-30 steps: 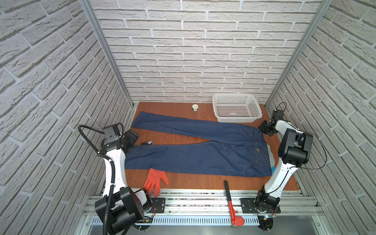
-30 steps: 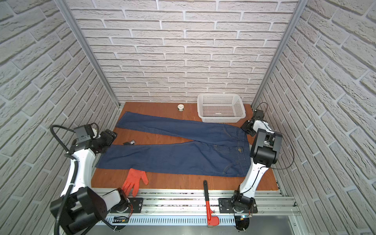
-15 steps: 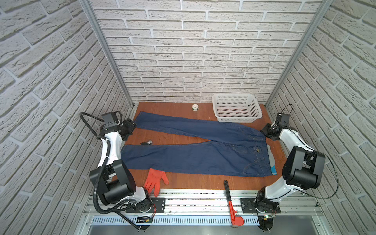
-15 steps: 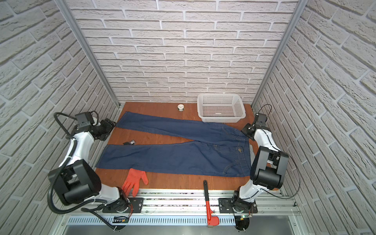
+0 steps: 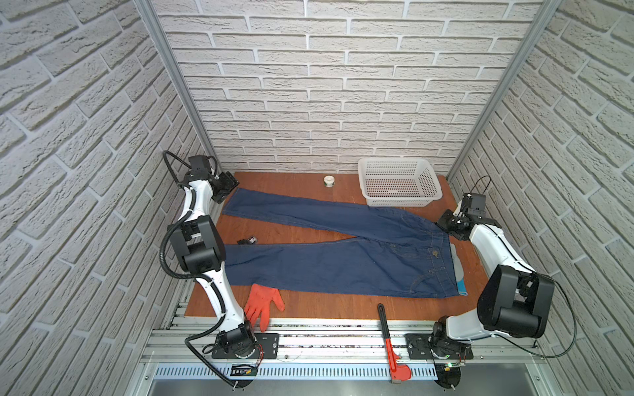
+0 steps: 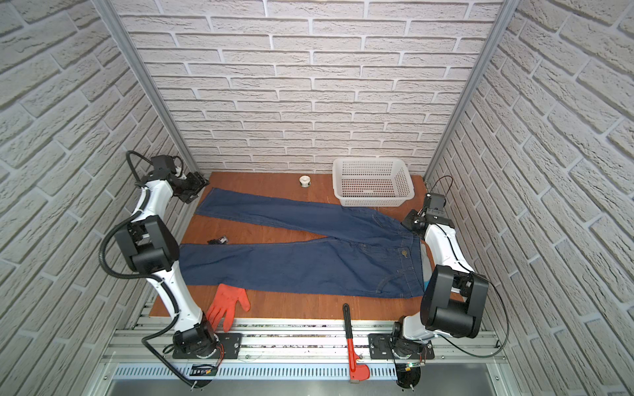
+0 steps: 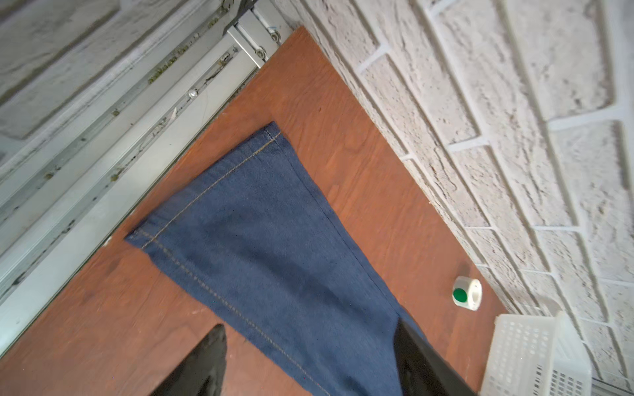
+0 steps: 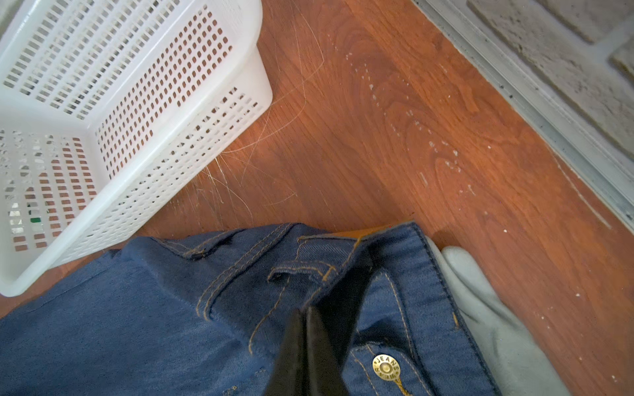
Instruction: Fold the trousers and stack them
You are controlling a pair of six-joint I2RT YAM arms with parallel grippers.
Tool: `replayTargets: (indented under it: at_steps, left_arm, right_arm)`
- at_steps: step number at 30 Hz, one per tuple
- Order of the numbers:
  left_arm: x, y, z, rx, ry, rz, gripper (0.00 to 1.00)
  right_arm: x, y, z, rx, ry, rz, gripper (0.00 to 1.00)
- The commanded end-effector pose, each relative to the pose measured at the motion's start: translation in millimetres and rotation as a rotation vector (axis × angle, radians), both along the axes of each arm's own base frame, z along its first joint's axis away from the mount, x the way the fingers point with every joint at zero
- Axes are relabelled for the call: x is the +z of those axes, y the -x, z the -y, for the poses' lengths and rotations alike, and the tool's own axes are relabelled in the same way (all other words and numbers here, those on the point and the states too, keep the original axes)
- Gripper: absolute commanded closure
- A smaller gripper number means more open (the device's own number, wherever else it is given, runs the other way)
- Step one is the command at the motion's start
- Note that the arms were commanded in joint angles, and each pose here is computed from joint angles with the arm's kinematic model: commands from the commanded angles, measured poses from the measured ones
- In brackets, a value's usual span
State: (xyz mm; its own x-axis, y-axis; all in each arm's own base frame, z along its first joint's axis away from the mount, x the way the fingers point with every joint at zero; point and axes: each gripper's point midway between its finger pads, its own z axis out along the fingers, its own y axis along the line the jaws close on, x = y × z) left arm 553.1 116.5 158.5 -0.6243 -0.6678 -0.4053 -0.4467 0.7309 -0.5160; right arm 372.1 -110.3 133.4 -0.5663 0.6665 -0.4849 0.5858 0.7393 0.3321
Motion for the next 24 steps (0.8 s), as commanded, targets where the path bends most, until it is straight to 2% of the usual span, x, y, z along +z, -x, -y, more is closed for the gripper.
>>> replayTargets:
  at_steps: [1,6,12,24]
  left_arm:
    - [-23.9,-14.4,1.0,-0.058,-0.03,-0.061,0.28]
    - [-57.1,-49.8,-4.4,-0.089,-0.06,-0.08,0.32]
    - [-93.8,-69.5,-22.0,-0.071,-0.078,-0.077,0.32]
    - [-113.5,-94.6,-42.7,0.025,-0.036,0.008,0.31]
  right_arm:
    - [5.2,-1.8,-4.9,0.003,0.005,0.025,0.94]
    - [4.4,-10.7,-22.4,0.055,0.003,0.019,0.94]
    - [4.8,-16.4,-42.5,0.121,0.015,0.001,0.95]
    - [11.9,-4.1,-53.5,0.171,0.051,-0.026,0.94]
